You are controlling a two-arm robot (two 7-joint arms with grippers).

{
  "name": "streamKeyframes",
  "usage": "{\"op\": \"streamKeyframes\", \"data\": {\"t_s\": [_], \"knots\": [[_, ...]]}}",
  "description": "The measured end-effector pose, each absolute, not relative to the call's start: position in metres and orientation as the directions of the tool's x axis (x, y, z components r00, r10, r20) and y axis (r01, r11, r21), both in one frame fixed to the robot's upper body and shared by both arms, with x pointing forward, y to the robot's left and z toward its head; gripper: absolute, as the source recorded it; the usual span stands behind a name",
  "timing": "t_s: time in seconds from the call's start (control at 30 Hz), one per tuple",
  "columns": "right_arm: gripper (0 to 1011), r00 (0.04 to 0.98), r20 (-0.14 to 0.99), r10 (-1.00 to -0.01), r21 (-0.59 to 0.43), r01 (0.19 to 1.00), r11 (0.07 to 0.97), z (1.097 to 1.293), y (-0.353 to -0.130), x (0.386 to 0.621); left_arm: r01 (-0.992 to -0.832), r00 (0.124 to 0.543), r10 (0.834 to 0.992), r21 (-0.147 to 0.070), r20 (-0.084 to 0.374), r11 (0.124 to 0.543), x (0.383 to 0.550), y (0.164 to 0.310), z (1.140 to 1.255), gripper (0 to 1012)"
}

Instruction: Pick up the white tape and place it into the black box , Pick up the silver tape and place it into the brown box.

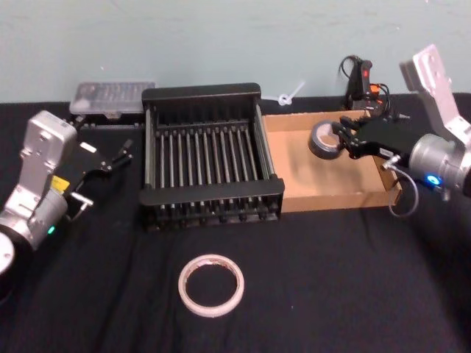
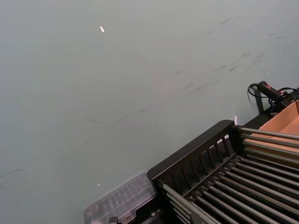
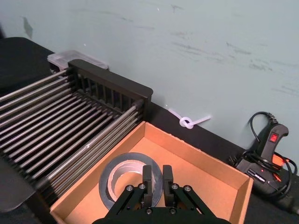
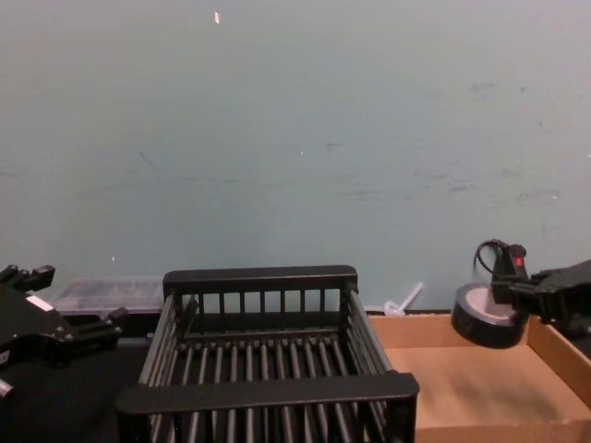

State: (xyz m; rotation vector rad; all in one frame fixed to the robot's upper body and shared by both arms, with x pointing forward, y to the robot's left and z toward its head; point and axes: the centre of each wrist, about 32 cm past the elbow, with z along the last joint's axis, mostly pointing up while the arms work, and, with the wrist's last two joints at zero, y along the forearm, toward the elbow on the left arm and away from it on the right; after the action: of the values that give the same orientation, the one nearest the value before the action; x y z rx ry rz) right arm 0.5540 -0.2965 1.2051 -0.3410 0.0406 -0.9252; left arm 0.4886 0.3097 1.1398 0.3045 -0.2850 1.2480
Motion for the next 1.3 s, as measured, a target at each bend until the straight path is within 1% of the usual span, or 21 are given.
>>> {"op": "streamKeyframes", "data": {"t_s": [0.2,0.43,0.67,1.07,1.17,1.2,1.3], "knots": [[139,0.589,0.093,-0.803,-0.338,0.777,0.531,1.196,-0.286,0.577,-0.955,0.292,0.88,0.07,0.374,0.287,0.489,0.31,1.14,1001],[139,0.577,0.089,-0.812,-0.367,0.777,0.512,1.187,-0.279,0.589,-0.955,0.292,0.88,0.07,0.374,0.287,0.489,0.31,1.14,1001],[139,0.566,0.098,-0.818,-0.377,0.782,0.496,1.181,-0.275,0.594,-0.955,0.292,0.88,0.07,0.374,0.287,0.489,0.31,1.14,1001],[140,0.566,0.099,-0.819,-0.375,0.783,0.496,1.182,-0.276,0.594,-0.955,0.292,0.88,0.07,0.374,0.287,0.489,0.31,1.14,1001],[202,0.566,0.099,-0.818,-0.374,0.783,0.497,1.182,-0.276,0.594,-0.955,0.292,0.88,0.07,0.374,0.287,0.489,0.31,1.14,1001],[252,0.566,0.098,-0.818,-0.374,0.783,0.497,1.182,-0.276,0.594,-0.955,0.292,0.88,0.07,0.374,0.287,0.489,0.31,1.14,1001],[307,0.567,0.098,-0.818,-0.374,0.783,0.497,1.182,-0.276,0.594,-0.955,0.292,0.88,0.07,0.374,0.287,0.489,0.31,1.14,1001]]}}
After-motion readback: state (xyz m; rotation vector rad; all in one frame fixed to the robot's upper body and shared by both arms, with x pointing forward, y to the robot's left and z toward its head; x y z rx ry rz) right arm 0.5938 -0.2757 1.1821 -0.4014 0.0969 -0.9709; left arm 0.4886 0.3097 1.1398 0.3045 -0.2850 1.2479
